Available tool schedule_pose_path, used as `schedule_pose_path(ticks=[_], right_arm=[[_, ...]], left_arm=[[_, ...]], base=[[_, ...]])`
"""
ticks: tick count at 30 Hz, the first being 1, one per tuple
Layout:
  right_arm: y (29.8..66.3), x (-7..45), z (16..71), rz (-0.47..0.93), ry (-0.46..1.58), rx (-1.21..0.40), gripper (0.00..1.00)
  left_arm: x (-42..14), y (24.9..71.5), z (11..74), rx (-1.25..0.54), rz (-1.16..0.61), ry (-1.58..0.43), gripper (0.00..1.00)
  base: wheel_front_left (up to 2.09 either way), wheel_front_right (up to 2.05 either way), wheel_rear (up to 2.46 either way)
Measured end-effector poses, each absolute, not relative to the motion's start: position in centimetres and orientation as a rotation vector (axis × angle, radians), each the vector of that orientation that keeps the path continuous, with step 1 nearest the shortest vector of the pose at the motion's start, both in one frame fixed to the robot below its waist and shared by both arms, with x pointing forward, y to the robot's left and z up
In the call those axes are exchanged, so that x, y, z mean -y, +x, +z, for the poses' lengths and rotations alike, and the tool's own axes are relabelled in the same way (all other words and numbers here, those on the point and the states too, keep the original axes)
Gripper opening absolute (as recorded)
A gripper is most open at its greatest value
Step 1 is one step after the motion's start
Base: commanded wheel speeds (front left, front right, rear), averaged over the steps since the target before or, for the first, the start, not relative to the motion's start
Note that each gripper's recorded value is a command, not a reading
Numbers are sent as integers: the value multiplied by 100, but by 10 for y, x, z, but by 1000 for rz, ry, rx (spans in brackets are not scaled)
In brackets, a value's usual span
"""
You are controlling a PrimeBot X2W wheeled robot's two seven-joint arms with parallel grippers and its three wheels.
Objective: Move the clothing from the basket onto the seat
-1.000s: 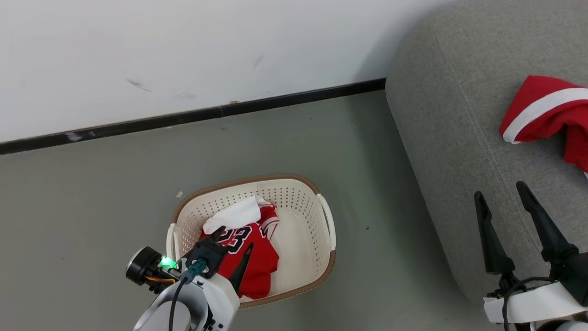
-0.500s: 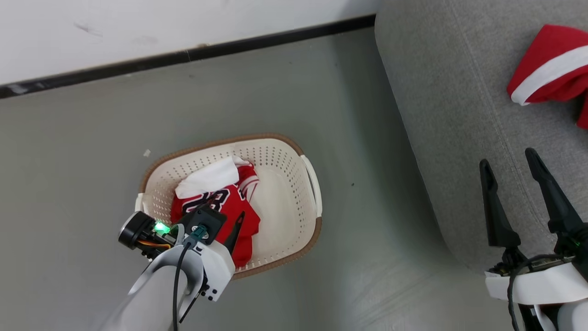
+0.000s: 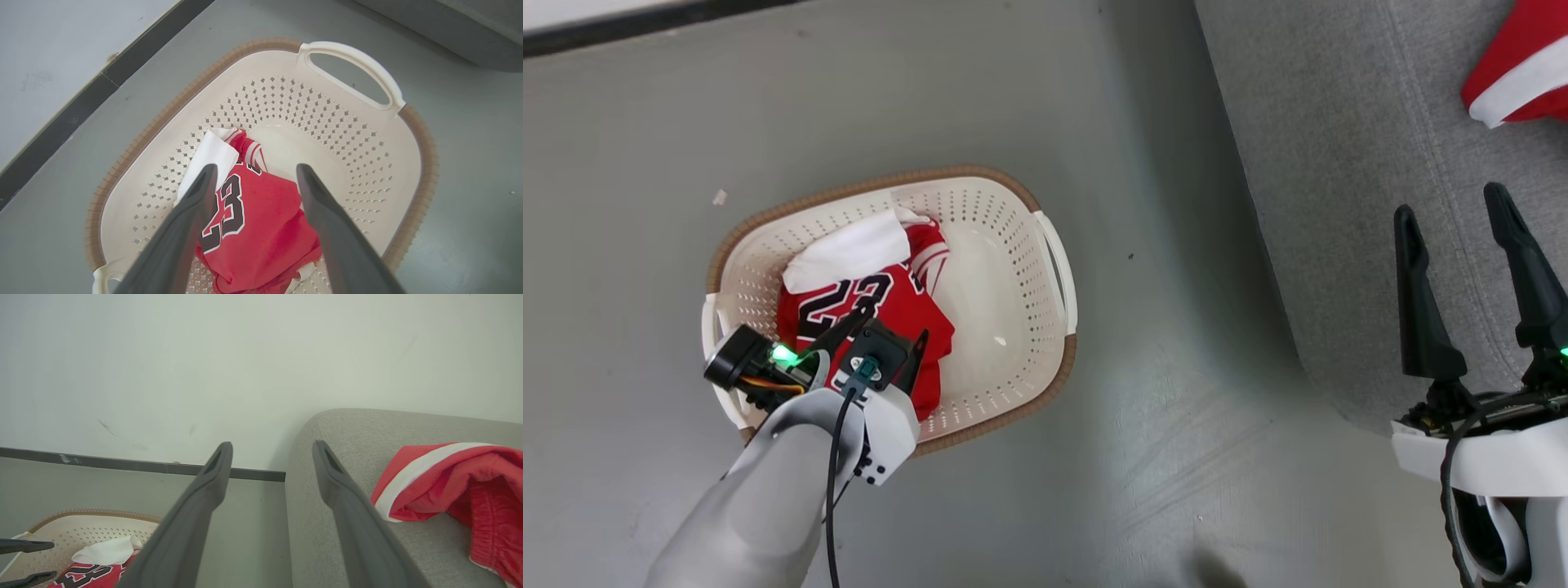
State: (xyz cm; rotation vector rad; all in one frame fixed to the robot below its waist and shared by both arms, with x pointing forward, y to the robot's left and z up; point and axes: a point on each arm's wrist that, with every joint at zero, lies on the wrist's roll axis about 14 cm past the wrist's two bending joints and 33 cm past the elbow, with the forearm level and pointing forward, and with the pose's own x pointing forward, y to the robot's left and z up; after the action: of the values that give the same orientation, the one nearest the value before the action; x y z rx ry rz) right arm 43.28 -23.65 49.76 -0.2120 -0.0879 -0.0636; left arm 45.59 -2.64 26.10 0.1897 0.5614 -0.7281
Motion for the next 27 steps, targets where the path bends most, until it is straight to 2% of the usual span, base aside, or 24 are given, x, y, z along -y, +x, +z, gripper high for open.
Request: schedule_pose_path(ticks=[7, 27], right_arm=[[447, 238, 485, -63, -219, 73, 100], [473, 245, 455, -68, -246, 33, 100]], left_arm=[[32, 462, 235, -573, -774, 248, 100], [8, 460, 146, -791, -763, 370, 100]], base=[[0, 0, 0], [0, 0, 0]])
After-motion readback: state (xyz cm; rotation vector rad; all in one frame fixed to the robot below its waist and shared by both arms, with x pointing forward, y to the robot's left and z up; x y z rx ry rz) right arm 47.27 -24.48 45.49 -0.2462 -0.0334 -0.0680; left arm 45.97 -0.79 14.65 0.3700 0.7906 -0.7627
